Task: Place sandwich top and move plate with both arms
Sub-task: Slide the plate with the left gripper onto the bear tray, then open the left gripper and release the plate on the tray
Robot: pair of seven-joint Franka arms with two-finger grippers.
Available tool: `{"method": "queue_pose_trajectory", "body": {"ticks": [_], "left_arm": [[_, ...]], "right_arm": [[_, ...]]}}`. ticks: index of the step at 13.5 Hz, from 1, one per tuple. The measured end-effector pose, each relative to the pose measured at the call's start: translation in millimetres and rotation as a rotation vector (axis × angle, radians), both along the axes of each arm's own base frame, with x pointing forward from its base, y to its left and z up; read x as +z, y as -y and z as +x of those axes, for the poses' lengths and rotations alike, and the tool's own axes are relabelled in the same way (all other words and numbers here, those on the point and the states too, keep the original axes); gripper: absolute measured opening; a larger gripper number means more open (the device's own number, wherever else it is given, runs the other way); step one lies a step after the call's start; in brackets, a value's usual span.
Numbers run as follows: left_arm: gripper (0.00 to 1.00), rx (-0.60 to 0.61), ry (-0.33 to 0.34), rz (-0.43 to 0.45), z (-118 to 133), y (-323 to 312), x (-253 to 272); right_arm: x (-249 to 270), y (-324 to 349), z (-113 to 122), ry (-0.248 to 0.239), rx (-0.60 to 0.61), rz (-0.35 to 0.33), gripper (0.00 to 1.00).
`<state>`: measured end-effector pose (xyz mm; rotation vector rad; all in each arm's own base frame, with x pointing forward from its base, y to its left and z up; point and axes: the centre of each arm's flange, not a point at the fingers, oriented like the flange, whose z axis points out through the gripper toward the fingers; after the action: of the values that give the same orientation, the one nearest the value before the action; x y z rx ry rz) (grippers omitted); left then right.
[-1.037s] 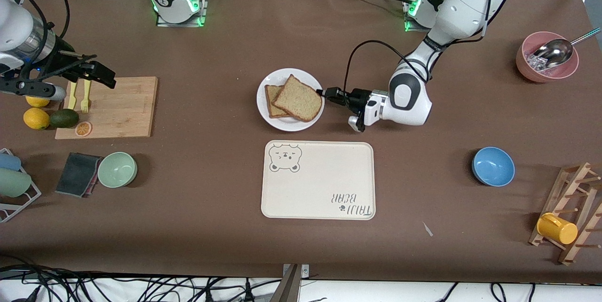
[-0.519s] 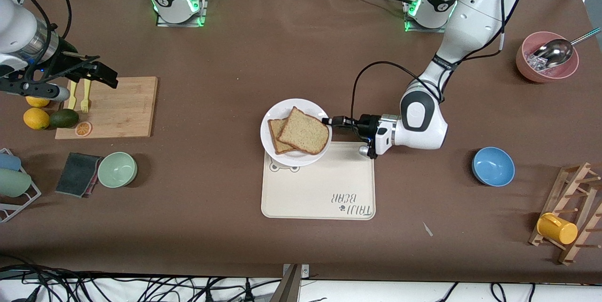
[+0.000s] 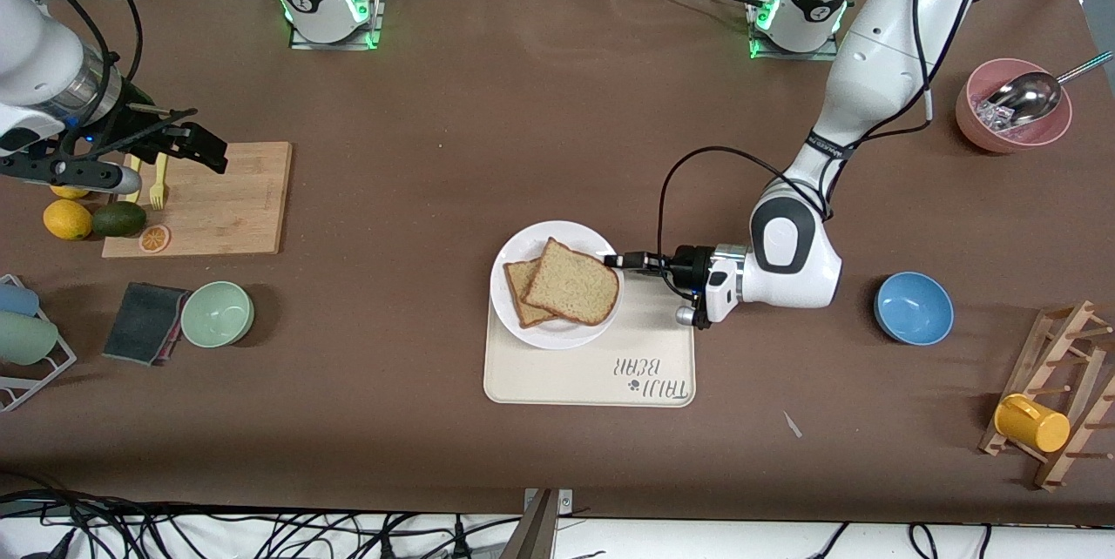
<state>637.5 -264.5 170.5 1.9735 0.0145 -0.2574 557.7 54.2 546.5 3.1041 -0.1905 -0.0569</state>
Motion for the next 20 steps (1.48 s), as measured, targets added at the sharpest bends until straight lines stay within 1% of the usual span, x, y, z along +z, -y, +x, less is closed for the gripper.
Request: {"method": "queue_pose_trajectory", "body": {"ticks": [5, 9, 11, 20], "left_arm": [[0.04, 0.025, 0.010, 0.012, 15.3, -10.6, -15.2], [0.04, 0.025, 0.012, 0.046, 19.3, -15.8, -38.3], [0.04, 0.022, 0.012, 0.051, 19.6, -13.7, -44.3], [0.04, 0.036, 0.043, 0.070, 32.9, -28.5, -57.8]], "right_arm": [[-0.2, 8.6, 0.5, -0.002, -0.014, 0.000, 1.00], [4.8, 37.4, -1.4, -0.004, -0.014, 0.002, 1.00], [4.9, 44.8, -2.1, -0.009, -0.027, 0.002, 1.00], [16.2, 48.1, -7.7, 0.001, -0.030, 0.004, 1.00]]}}
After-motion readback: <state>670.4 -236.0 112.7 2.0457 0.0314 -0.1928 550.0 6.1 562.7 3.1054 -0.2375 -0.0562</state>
